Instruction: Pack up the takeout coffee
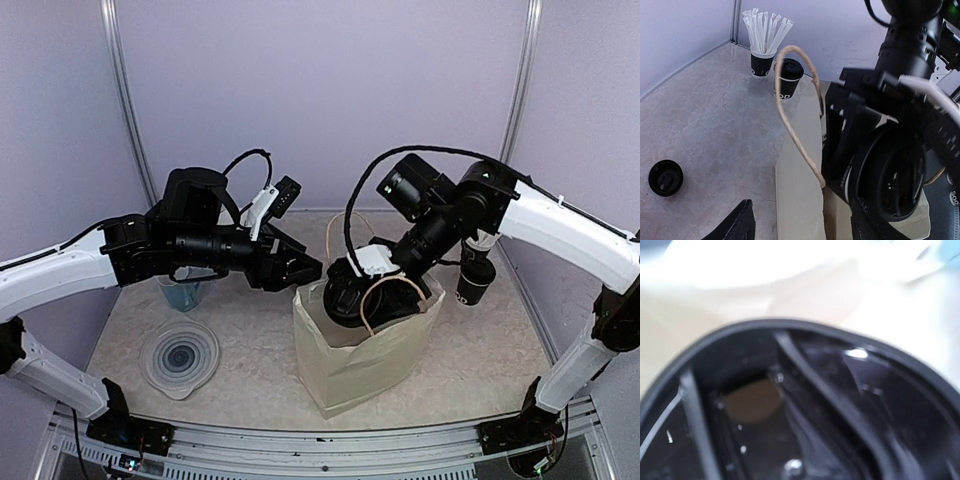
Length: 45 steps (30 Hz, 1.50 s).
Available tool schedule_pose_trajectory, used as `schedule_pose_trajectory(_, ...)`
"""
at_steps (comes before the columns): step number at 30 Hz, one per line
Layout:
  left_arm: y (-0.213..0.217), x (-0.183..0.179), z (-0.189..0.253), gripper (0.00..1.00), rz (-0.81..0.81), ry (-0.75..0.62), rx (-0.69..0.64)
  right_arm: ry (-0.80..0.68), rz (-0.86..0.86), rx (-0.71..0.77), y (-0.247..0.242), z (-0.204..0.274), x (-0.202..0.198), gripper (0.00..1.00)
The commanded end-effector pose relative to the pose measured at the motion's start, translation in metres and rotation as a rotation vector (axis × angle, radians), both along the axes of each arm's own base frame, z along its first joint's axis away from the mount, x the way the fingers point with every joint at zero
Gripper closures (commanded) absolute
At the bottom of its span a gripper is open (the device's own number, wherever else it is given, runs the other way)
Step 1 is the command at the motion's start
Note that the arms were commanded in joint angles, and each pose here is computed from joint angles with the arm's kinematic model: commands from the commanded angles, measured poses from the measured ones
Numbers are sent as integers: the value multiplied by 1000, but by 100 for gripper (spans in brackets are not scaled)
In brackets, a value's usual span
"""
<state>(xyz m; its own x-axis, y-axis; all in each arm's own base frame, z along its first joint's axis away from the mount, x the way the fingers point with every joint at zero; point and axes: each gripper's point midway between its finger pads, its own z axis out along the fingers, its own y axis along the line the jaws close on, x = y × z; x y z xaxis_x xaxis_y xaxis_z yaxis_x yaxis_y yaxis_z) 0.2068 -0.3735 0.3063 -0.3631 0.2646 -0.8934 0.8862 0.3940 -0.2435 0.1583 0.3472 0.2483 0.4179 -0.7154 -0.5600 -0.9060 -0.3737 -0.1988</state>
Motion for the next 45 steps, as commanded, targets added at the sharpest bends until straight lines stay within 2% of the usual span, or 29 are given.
schedule_pose_trajectory(1,8,3,38,35,32,-76,-61,46,28,154,0,59,3,61)
schedule_pose_trajectory(8,-1,1,36,34,4,-47,-32,68,-4,346,-3,130,28,60)
schedule_pose_trajectory(14,-22,15,43,34,30,-52,-58,-6,-70,506,-28,193,50,59)
schedule_pose_trajectory(18,-47,10,44,34,-54,-22,-87,-70,-124,531,-48,208,58,59)
schedule_pose_trajectory(21,-55,23,41,38,-11,-12,-72,-91,-166,534,-63,208,62,59)
schedule_pose_trajectory(22,-57,30,42,43,9,-11,-61,-88,-184,535,-68,206,64,59)
schedule_pose_trajectory(24,-59,45,34,62,41,8,-31,-74,-211,531,-78,198,65,59)
schedule_pose_trajectory(26,-60,53,32,88,44,19,-31,-54,-253,524,-92,183,71,59)
schedule_pose_trajectory(27,-58,57,33,96,51,15,-33,-49,-273,525,-98,178,74,59)
schedule_pose_trajectory(28,-56,60,34,100,59,7,-34,-38,-295,526,-104,170,78,60)
schedule_pose_trajectory(35,-7,102,41,100,198,-54,48,87,-403,526,-134,90,93,60)
schedule_pose_trajectory(40,32,132,31,100,314,-57,127,173,-414,501,-139,21,82,58)
schedule_pose_trajectory(43,44,144,27,100,359,-69,156,219,-412,504,-138,-2,76,57)
schedule_pose_trajectory(45,46,148,26,88,364,-71,160,236,-407,504,-138,-13,72,56)
